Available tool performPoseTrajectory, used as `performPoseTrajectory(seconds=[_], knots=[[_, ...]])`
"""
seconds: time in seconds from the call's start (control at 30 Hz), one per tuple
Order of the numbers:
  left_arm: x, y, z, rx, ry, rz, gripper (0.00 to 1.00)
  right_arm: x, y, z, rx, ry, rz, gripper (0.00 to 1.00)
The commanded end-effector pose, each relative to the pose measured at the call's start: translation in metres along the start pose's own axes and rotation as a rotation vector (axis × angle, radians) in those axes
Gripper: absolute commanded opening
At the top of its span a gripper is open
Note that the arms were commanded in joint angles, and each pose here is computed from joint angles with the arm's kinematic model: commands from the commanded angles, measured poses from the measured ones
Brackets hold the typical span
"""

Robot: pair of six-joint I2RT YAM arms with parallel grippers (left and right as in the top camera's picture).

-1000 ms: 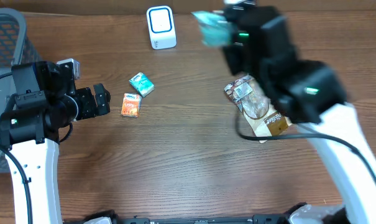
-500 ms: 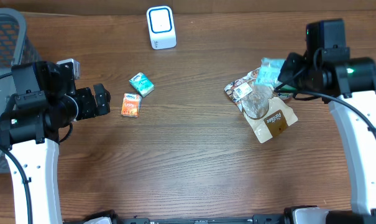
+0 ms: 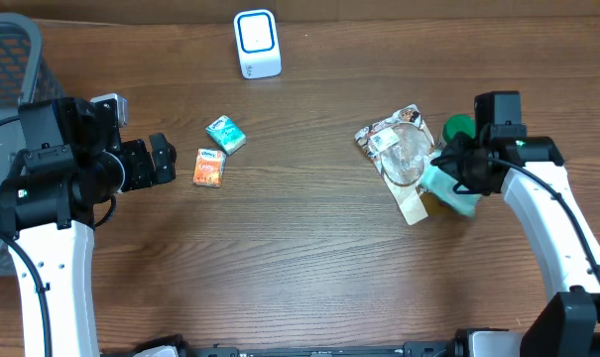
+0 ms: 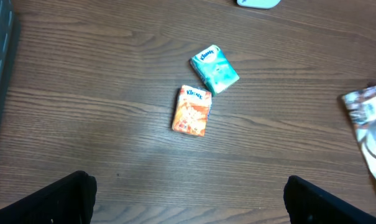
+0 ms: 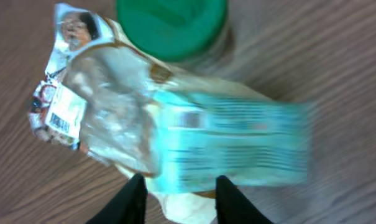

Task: Scan the item barcode
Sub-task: 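Lower the teal packet beside the jar and open the gripper, then reach the right gripper to the orange Kleenex pack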

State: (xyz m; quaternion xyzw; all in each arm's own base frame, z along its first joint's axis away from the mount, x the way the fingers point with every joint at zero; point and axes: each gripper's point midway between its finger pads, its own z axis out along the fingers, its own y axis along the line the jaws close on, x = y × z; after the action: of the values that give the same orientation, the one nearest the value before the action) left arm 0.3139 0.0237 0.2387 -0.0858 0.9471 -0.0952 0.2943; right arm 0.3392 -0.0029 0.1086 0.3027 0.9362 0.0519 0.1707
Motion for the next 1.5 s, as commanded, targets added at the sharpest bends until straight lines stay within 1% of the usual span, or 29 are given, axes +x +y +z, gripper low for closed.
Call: performPoseTrajectory(seconds=[0.0, 0.1, 0.23, 0.33, 0.47, 0.57, 0.67, 0.77, 0.87, 0.93, 1.13, 1.2, 1.3, 1.47], knots=[[-0.005, 0.001, -0.003, -0.008, -0.015, 0.008, 1.00, -0.003, -0.001, -0.002, 0.003, -0.017, 0.004, 0.38], [-0.005, 0.001, -0.003, -0.008, -0.015, 0.008, 1.00, -0.004, -0.001, -0.002, 0.002, -0.018, 0.003, 0.41], [-0.005, 0.001, -0.003, -0.008, -0.015, 0.008, 0.99, -0.006, 0.011, -0.015, -0.043, -0.002, -0.060, 0.49], [-0.005, 0.001, -0.003, -0.008, -0.015, 0.008, 1.00, -0.008, 0.034, -0.037, -0.134, 0.017, -0.160, 0.55], [-0.005, 0.001, -0.003, -0.008, -0.015, 0.008, 1.00, -0.003, 0.079, -0.068, -0.308, 0.035, -0.291, 0.59], [-0.005, 0.001, -0.003, -0.008, -0.015, 0.008, 1.00, 0.009, 0.113, -0.078, -0.423, 0.037, -0.363, 0.59], [-0.005, 0.001, -0.003, -0.008, -0.015, 0.008, 1.00, 0.023, 0.146, -0.078, -0.488, 0.026, -0.429, 0.59], [-0.005, 0.001, -0.003, -0.008, -0.015, 0.008, 0.99, 0.043, 0.188, -0.069, -0.571, 0.044, -0.471, 0.58], [-0.005, 0.001, -0.003, -0.008, -0.015, 0.008, 1.00, 0.073, 0.236, -0.055, -0.665, 0.086, -0.539, 0.58], [-0.005, 0.001, -0.003, -0.008, -0.015, 0.008, 1.00, 0.092, 0.264, -0.042, -0.696, 0.105, -0.577, 0.57], [-0.005, 0.001, -0.003, -0.008, -0.015, 0.008, 1.00, 0.152, 0.340, -0.012, -0.830, 0.094, -0.621, 0.57], [-0.005, 0.001, -0.003, -0.008, -0.015, 0.008, 1.00, 0.168, 0.353, 0.000, -0.828, 0.078, -0.601, 0.56], [-0.005, 0.001, -0.003, -0.008, -0.015, 0.008, 1.00, 0.185, 0.365, 0.020, -0.796, 0.040, -0.554, 0.46], [-0.005, 0.001, -0.003, -0.008, -0.015, 0.008, 1.00, 0.208, 0.374, 0.043, -0.771, 0.033, -0.488, 0.44]])
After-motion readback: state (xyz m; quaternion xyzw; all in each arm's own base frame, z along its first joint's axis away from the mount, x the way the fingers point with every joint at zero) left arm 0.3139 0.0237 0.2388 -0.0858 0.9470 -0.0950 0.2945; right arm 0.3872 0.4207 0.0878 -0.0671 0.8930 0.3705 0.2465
